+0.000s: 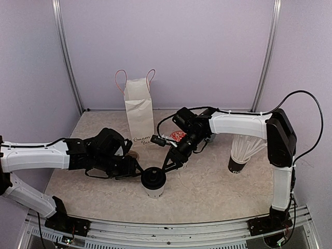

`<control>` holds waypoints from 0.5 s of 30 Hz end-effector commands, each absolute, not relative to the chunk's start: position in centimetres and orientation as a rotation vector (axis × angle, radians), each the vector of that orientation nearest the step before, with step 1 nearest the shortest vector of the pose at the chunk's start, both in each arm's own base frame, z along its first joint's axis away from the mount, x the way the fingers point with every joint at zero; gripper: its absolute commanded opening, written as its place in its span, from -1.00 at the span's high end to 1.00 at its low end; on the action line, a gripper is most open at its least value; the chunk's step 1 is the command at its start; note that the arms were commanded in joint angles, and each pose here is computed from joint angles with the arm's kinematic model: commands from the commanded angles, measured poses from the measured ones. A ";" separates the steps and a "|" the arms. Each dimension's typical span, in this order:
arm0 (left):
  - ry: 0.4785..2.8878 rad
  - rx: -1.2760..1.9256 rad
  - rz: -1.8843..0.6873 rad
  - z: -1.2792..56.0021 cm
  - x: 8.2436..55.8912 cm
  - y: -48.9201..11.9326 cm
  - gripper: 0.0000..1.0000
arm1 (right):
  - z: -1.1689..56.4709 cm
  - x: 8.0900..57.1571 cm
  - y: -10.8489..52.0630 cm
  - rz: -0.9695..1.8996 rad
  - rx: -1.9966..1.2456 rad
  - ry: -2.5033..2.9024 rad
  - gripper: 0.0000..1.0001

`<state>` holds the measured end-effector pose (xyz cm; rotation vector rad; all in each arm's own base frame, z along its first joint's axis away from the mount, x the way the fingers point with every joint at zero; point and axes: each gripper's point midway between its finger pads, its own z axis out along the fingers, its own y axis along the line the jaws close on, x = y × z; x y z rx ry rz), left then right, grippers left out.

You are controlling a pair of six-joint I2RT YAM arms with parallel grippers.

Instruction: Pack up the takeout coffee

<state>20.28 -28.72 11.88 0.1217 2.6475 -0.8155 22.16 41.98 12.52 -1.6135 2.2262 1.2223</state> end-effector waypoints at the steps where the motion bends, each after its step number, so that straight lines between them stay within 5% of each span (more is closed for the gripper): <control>1: 2.676 0.157 -0.804 10.9 19.3 -28.7 0.05 | 12.9 21.3 41.8 1.173 -1.639 2.216 0.12; 15: 2.825 0.218 -0.656 5.8 17.6 -27.2 0.07 | 7.5 20.6 40.7 1.007 -1.657 2.389 0.30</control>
